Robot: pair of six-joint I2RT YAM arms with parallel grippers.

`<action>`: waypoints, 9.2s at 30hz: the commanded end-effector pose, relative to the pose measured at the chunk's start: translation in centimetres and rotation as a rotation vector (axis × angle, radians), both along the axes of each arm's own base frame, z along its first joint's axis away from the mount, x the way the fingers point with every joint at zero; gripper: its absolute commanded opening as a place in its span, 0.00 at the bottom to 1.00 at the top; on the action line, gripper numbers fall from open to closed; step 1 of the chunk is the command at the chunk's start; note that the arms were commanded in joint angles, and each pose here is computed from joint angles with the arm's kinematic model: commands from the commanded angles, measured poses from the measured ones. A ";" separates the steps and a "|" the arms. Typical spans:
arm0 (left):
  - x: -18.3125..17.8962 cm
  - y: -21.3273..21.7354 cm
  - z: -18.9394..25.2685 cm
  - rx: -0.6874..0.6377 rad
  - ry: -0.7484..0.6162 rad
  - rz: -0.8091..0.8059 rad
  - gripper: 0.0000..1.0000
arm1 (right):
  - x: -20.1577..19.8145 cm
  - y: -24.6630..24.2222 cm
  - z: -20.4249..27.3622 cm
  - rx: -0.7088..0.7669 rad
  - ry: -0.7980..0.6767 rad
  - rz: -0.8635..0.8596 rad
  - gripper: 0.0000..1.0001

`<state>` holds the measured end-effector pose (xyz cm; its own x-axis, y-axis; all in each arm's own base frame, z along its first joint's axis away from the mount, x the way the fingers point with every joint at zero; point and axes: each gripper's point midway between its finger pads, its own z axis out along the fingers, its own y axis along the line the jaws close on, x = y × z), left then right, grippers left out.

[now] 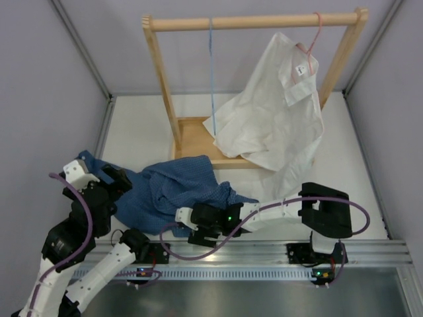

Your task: Place the shirt on the hanger

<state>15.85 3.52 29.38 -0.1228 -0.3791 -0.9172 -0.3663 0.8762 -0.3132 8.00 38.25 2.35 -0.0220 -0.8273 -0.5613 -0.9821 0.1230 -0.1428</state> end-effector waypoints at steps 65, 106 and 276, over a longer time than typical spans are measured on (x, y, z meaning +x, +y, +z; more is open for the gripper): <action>6.7 -32.2 -10.8 0.018 0.163 -1.093 0.97 | 9.2 -11.1 21.2 0.894 0.410 -0.684 0.03; 6.3 -26.4 -10.0 -0.045 0.381 -0.746 0.00 | 6.4 -13.0 19.5 0.520 -0.066 -0.685 0.88; 2.4 -26.5 -16.4 -0.210 0.380 -0.880 0.00 | 26.7 -10.0 39.2 0.634 -0.259 -0.934 0.39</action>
